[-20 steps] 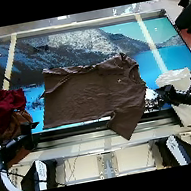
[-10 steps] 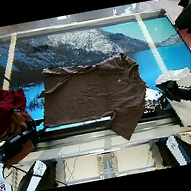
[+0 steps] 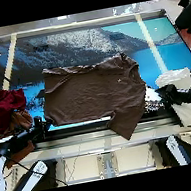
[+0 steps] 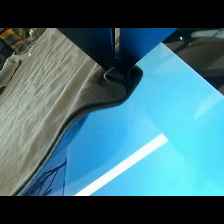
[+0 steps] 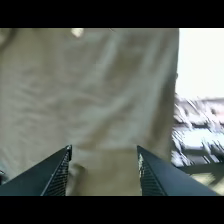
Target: Fold the shirts.
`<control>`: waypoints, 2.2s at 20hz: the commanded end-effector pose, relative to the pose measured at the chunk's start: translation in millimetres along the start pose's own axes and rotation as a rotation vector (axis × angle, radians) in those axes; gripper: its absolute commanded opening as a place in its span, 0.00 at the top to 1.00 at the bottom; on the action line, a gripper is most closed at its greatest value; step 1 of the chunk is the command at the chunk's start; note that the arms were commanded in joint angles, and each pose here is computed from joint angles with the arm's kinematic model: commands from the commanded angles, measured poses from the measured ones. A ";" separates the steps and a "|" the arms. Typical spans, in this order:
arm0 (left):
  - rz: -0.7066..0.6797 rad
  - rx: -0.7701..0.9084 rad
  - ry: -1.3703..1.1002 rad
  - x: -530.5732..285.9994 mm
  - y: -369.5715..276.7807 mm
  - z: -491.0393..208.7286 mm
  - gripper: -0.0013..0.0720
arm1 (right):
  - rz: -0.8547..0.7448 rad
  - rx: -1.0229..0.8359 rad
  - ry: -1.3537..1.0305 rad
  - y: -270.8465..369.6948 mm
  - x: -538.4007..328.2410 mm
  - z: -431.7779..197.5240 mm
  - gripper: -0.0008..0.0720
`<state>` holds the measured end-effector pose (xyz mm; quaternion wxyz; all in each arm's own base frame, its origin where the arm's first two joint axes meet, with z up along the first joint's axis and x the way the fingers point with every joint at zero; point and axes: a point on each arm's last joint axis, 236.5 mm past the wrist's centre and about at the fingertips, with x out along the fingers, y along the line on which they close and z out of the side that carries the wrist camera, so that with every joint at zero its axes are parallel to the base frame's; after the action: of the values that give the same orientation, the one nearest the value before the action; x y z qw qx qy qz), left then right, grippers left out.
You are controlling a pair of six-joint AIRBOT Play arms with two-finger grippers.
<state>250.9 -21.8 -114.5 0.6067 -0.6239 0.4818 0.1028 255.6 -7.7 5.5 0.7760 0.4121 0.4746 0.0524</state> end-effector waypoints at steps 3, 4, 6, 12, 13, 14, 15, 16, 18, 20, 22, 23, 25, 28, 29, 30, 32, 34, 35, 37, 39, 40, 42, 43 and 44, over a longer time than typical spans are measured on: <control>-0.005 0.005 -0.001 0.7 -1.9 -0.1 0.96 | -0.081 0.116 0.160 -35.3 28.5 -60.3 0.36; -0.007 0.005 0.009 0.7 -2.4 -2.3 0.94 | -0.074 0.131 0.173 -36.9 35.4 -69.2 0.36; -0.023 0.026 0.065 -0.8 -6.5 -16.2 0.23 | -0.066 0.137 0.191 -36.2 39.6 -77.0 0.36; -0.016 0.058 0.015 -37.3 -6.5 -17.0 0.21 | -0.060 0.125 0.190 -33.6 38.0 -74.6 0.36; 0.014 0.053 -0.051 -48.9 0.9 -6.5 0.21 | -0.061 0.124 0.189 -33.8 38.0 -74.4 0.36; 0.037 0.063 -0.123 -61.0 6.5 4.3 0.21 | -0.063 0.120 0.183 -34.5 38.2 -73.2 0.36; 0.060 0.069 -0.167 -67.6 10.6 9.9 0.22 | -0.069 0.120 0.170 -36.0 38.7 -70.0 0.36; 0.074 0.051 -0.173 -68.2 13.3 8.8 0.22 | -0.074 0.120 0.154 -37.4 39.2 -66.5 0.36; 0.082 0.047 -0.142 -64.0 14.8 3.5 0.22 | -0.075 0.121 0.140 -37.8 39.7 -63.2 0.37; 0.093 0.022 -0.132 -60.0 19.8 6.0 0.22 | -0.075 0.120 0.138 -37.9 39.6 -62.6 0.36; 0.108 -0.002 -0.132 -54.9 25.7 11.9 0.22 | -0.077 0.120 0.132 -38.5 39.7 -61.2 0.36; 0.121 -0.010 -0.121 -50.3 29.8 12.9 0.22 | -0.080 0.120 0.127 -39.1 39.9 -60.1 0.37; 0.120 -0.026 -0.098 -38.3 30.8 13.9 0.22 | -0.079 0.120 0.128 -39.0 39.8 -60.3 0.36; 0.020 -0.035 -0.087 -18.9 8.7 19.3 0.24 | -0.075 0.122 0.130 -38.0 39.8 -60.9 0.37; 0.000 -0.040 -0.081 -13.8 4.3 19.5 0.29 | -0.074 0.123 0.129 -37.6 39.9 -60.6 0.37; -0.005 -0.036 -0.069 -8.6 2.9 17.6 0.35 | -0.071 0.124 0.128 -37.0 40.0 -60.3 0.37; 0.013 -0.039 -0.043 -1.8 7.4 12.6 0.43 | -0.063 0.128 0.124 -35.1 40.2 -59.4 0.37; 0.013 -0.040 -0.042 -1.6 7.4 12.7 0.96 | -0.062 0.133 0.126 -34.9 40.2 -59.7 0.37; 0.012 -0.036 -0.044 -2.1 6.5 13.1 0.97 | -0.064 0.138 0.127 -35.3 40.4 -60.2 0.37; 0.008 -0.037 -0.044 -2.3 5.5 13.1 0.96 | -0.080 0.191 0.126 -42.2 44.1 -65.1 0.37; 0.006 -0.035 -0.032 -2.1 5.0 10.1 0.97 | -0.079 0.245 0.141 -48.9 52.2 -75.3 0.37; 0.005 -0.034 -0.031 -2.1 4.9 9.9 0.96 | -0.082 0.269 0.152 -53.2 56.4 -79.4 0.37; 0.006 -0.025 -0.031 -2.1 4.9 9.9 0.96 | -0.097 0.306 0.146 -63.5 63.5 -78.3 0.37; 0.005 -0.024 -0.032 -2.2 4.7 10.1 0.97 | -0.084 0.322 0.129 -64.1 67.3 -72.7 0.37; 0.005 -0.024 -0.032 -2.2 4.7 10.1 0.96 | -0.060 0.326 0.106 -62.0 71.0 -65.7 0.37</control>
<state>250.1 -9.9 -119.8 0.6059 -0.6278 0.4725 0.1243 212.7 27.8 -92.5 0.6733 0.4960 0.5480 -0.0176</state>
